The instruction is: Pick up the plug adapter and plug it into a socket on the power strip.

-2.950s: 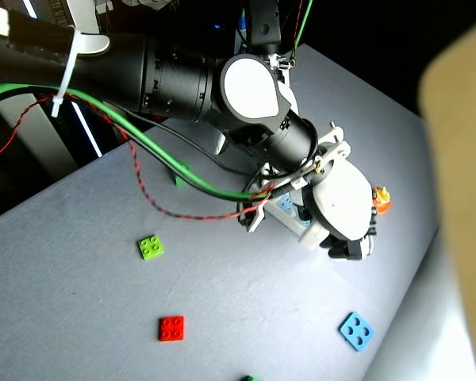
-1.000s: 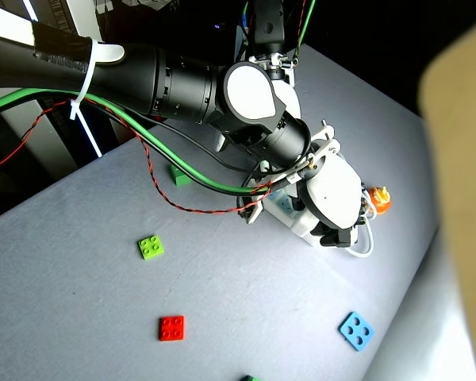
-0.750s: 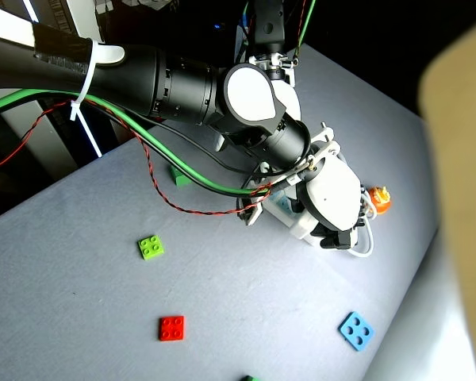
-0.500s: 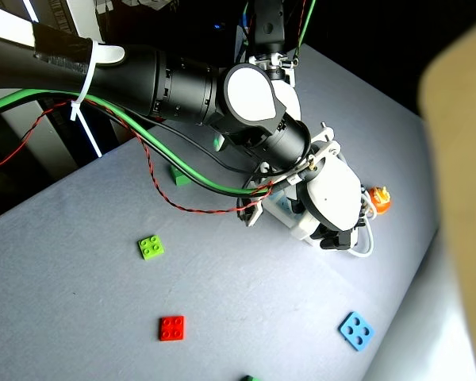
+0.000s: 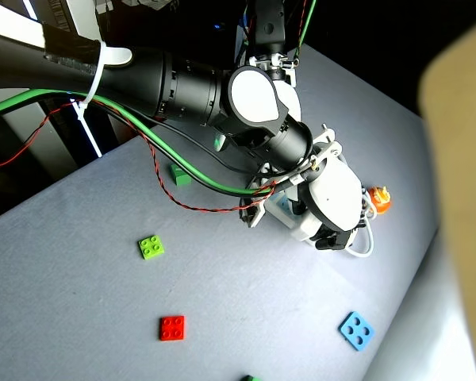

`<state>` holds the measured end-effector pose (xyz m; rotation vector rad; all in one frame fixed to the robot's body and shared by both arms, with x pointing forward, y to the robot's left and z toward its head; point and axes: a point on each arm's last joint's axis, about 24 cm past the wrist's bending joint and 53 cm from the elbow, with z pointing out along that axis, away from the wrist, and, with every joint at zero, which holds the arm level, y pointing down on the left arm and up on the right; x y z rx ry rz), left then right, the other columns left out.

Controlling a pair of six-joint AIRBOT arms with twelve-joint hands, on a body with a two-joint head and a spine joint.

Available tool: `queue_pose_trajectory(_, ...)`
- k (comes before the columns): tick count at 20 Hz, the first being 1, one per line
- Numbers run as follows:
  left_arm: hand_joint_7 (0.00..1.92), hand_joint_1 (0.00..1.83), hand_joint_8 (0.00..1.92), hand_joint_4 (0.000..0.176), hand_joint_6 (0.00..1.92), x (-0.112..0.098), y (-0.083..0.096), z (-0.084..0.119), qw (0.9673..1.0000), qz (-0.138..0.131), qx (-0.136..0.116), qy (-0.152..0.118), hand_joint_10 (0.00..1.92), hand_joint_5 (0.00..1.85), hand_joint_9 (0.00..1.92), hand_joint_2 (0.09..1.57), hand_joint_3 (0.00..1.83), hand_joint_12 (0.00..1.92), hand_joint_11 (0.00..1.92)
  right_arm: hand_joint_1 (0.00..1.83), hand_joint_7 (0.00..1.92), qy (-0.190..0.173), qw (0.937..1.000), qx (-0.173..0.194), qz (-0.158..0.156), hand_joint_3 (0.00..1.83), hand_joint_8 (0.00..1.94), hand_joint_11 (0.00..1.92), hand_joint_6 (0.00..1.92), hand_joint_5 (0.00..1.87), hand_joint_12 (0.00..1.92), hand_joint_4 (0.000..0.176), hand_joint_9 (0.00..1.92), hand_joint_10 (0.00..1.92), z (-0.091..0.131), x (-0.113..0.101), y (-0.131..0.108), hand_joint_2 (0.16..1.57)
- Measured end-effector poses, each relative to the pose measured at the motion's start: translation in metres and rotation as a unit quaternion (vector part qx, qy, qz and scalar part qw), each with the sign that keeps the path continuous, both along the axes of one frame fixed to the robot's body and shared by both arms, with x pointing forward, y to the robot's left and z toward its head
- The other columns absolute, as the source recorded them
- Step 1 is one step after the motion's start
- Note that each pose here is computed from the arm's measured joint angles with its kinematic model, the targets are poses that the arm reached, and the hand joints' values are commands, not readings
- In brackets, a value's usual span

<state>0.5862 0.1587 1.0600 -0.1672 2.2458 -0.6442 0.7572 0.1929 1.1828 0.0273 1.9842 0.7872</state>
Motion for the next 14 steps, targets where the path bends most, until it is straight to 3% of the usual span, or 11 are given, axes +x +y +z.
queue_pose_trajectory(6,0.04,0.00,0.01,0.000,0.01,0.001,0.000,0.001,1.0000,0.000,-0.002,0.000,0.00,0.06,0.01,1.18,0.00,0.01,0.01,1.39,1.22,-0.002,1.0000,0.004,0.004,0.00,0.64,0.78,0.77,1.03,0.90,0.000,1.04,0.95,0.002,0.000,0.003,1.05)
queue_pose_trajectory(14,0.04,0.00,0.01,0.000,0.01,0.001,0.000,0.001,1.0000,0.000,-0.003,0.001,0.00,0.07,0.01,1.18,0.00,0.00,0.01,1.40,1.23,-0.021,0.9994,-0.017,0.023,0.00,0.62,0.81,0.76,1.04,0.89,0.000,1.06,0.92,0.006,-0.003,0.010,1.04)
